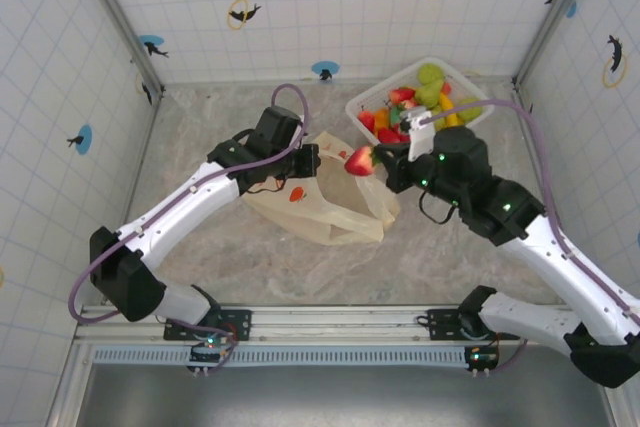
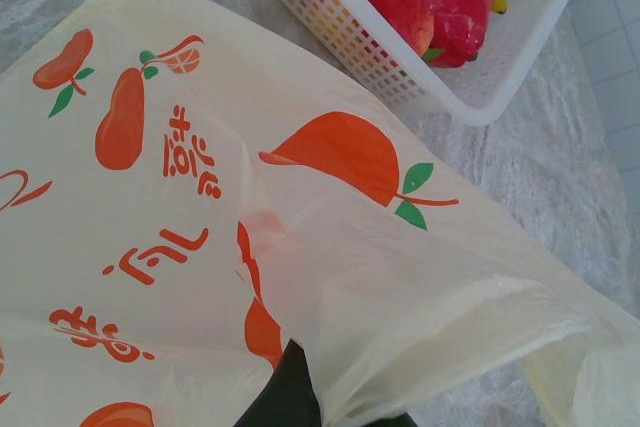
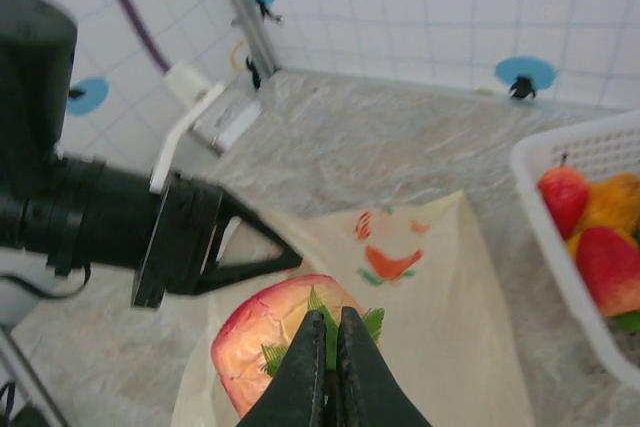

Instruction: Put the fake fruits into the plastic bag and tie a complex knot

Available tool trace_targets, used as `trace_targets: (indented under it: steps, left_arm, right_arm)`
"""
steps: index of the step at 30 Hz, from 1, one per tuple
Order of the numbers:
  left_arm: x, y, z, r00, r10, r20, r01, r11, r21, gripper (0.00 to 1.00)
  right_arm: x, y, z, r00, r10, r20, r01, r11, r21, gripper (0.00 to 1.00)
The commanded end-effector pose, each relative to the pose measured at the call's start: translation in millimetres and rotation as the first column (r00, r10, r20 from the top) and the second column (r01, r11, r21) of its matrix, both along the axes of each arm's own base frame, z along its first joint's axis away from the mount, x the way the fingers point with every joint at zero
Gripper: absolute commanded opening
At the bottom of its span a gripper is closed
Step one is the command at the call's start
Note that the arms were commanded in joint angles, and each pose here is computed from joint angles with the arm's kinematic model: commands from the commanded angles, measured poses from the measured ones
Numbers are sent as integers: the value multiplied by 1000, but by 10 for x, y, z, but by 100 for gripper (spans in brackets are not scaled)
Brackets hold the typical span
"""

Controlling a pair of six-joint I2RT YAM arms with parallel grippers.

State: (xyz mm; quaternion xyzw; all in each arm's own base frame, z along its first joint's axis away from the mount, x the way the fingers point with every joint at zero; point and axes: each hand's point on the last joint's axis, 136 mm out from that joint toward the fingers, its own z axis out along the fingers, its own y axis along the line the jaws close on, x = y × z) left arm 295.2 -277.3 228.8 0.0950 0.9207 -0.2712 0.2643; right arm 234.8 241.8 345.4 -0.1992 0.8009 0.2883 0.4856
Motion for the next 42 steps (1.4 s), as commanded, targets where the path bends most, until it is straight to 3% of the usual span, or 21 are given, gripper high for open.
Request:
trace_targets:
  steps: [1,9,13,24,26,34,42]
  left_arm:
    - [60,-27,129,1000,-8,26,8,1000,-14,0]
    - [36,8,187,1000,-1,31,2,1000,-14,0]
    - [21,22,190,1000,2,30,-2,1000,-16,0]
    - [45,80,145,999,28,31,-28,1000,13,0]
    - [48,93,122,999,33,31,-33,999,20,0]
    - [57,96,43,999,38,18,-39,999,33,0]
    - [92,146,83,998,55,24,-56,998,27,0]
  right_arm:
    - [55,156,-66,996,-64,61,63,998,15,0]
    - [175,601,-616,990,-77,122,96,983,-159,0]
    - [243,802,-916,993,-64,98,81,980,-180,0]
    - [372,909,-1610,996,-82,28,87,955,-283,0]
    - [387,924,-1650,997,-75,0,73,962,-264,2]
    - [415,896,-1629,997,-73,-35,63,974,-218,27]
    - [343,746,-1251,997,-71,-13,67,983,-171,29]
